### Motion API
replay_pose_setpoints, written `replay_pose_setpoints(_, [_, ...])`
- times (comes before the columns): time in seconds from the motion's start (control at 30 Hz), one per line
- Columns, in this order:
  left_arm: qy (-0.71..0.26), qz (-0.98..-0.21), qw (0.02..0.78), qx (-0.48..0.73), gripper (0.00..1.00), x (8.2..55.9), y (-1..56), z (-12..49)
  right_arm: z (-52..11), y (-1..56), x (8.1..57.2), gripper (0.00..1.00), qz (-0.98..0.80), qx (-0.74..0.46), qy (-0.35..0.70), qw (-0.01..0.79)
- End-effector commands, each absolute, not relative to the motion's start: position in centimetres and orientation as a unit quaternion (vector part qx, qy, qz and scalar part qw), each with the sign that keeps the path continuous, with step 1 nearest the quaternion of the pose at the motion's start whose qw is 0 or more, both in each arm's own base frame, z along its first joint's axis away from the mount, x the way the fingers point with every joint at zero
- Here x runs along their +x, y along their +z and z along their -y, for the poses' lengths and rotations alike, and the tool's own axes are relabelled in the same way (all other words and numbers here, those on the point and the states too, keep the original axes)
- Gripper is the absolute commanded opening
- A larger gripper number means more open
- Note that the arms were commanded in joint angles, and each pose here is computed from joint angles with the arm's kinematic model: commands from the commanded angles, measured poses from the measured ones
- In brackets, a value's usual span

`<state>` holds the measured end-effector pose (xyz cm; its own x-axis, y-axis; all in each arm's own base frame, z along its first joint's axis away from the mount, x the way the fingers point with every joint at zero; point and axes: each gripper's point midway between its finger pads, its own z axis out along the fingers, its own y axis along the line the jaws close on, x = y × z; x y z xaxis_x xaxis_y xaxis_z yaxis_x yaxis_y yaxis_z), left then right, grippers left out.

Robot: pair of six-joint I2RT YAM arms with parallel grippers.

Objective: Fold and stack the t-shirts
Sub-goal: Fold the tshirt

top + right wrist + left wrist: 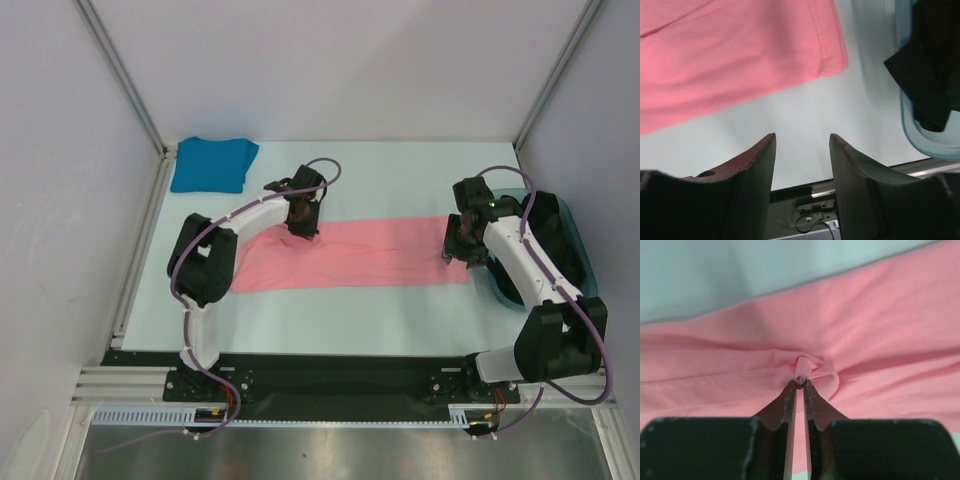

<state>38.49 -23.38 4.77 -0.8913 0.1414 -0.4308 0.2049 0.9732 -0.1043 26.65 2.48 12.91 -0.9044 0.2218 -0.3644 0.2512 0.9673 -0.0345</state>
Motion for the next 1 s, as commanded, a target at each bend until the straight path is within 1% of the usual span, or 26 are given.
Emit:
replay_pose_setpoints(0.0, [-0.085,-0.961,0.245,0.097,0.15,40.8,6.3,25.0,-3.2,12.0,28.0,0.53,-0.971,0.146,-0.024,0.189])
replay_pose_setpoints(0.03, [-0.088,-0.96,0.249,0.097,0.16,41.2,6.3,25.3,-3.7,11.4,28.4,0.53,-0.972,0.152,-0.012,0.181])
replay_pose_setpoints(0.07, [-0.094,-0.958,0.255,0.097,0.2,42.1,6.4,25.9,-4.1,11.1,28.9,0.53,-0.971,0.154,-0.003,0.182])
replay_pose_setpoints(0.2, [-0.093,-0.953,0.274,0.093,0.45,44.2,7.4,26.8,-5.1,10.2,30.0,0.52,-0.973,0.16,0.021,0.165])
replay_pose_setpoints(0.23, [-0.088,-0.951,0.281,0.091,0.48,44.6,8.0,26.7,-5.2,10.1,30.1,0.52,-0.974,0.16,0.023,0.162])
replay_pose_setpoints(0.27, [-0.085,-0.949,0.288,0.091,0.53,44.7,8.8,26.6,-5.3,10.0,30.4,0.52,-0.974,0.157,0.023,0.16])
replay_pose_setpoints(0.3, [-0.08,-0.947,0.296,0.093,0.6,44.8,9.4,26.3,-5.4,10.0,30.5,0.52,-0.975,0.156,0.024,0.158])
replay_pose_setpoints(0.33, [-0.074,-0.942,0.316,0.089,0.64,44.9,11.1,25.9,-5.3,10.0,30.6,0.52,-0.975,0.155,0.022,0.159])
replay_pose_setpoints(0.37, [-0.07,-0.94,0.319,0.092,0.68,44.5,11.3,25.4,-5.3,10.0,30.7,0.52,-0.975,0.154,0.021,0.16])
replay_pose_setpoints(0.43, [-0.066,-0.934,0.341,0.09,0.68,44.3,13.4,24.5,-5.3,10.0,30.8,0.52,-0.975,0.154,0.022,0.161])
replay_pose_setpoints(0.47, [-0.059,-0.936,0.334,0.092,0.68,43.6,13.0,23.8,-5.3,10.0,30.8,0.52,-0.975,0.153,0.021,0.16])
replay_pose_setpoints(0.53, [-0.055,-0.937,0.333,0.092,0.62,42.9,13.0,23.0,-5.3,10.0,30.9,0.52,-0.975,0.153,0.022,0.162])
replay_pose_setpoints(0.57, [-0.058,-0.94,0.324,0.093,0.49,42.0,12.6,22.4,-5.4,10.0,30.9,0.53,-0.975,0.152,0.023,0.161])
replay_pose_setpoints(0.6, [-0.061,-0.941,0.32,0.092,0.43,41.6,12.4,22.2,-5.3,10.0,30.9,0.53,-0.975,0.152,0.023,0.161])
replay_pose_setpoints(0.63, [-0.056,-0.947,0.303,0.09,0.4,40.7,11.1,21.4,-5.4,9.9,31.0,0.53,-0.975,0.152,0.023,0.162])
replay_pose_setpoints(0.67, [-0.058,-0.947,0.304,0.087,0.38,40.3,11.2,21.0,-5.4,9.9,31.0,0.53,-0.975,0.153,0.023,0.162])
replay_pose_setpoints(0.83, [-0.047,-0.959,0.266,0.08,0.36,38.7,8.1,19.3,-5.4,9.5,30.6,0.53,-0.975,0.153,0.024,0.16])
replay_pose_setpoints(0.97, [-0.053,-0.962,0.258,0.073,0.37,39.3,6.6,19.3,-5.5,9.0,30.3,0.52,-0.976,0.154,0.025,0.154])
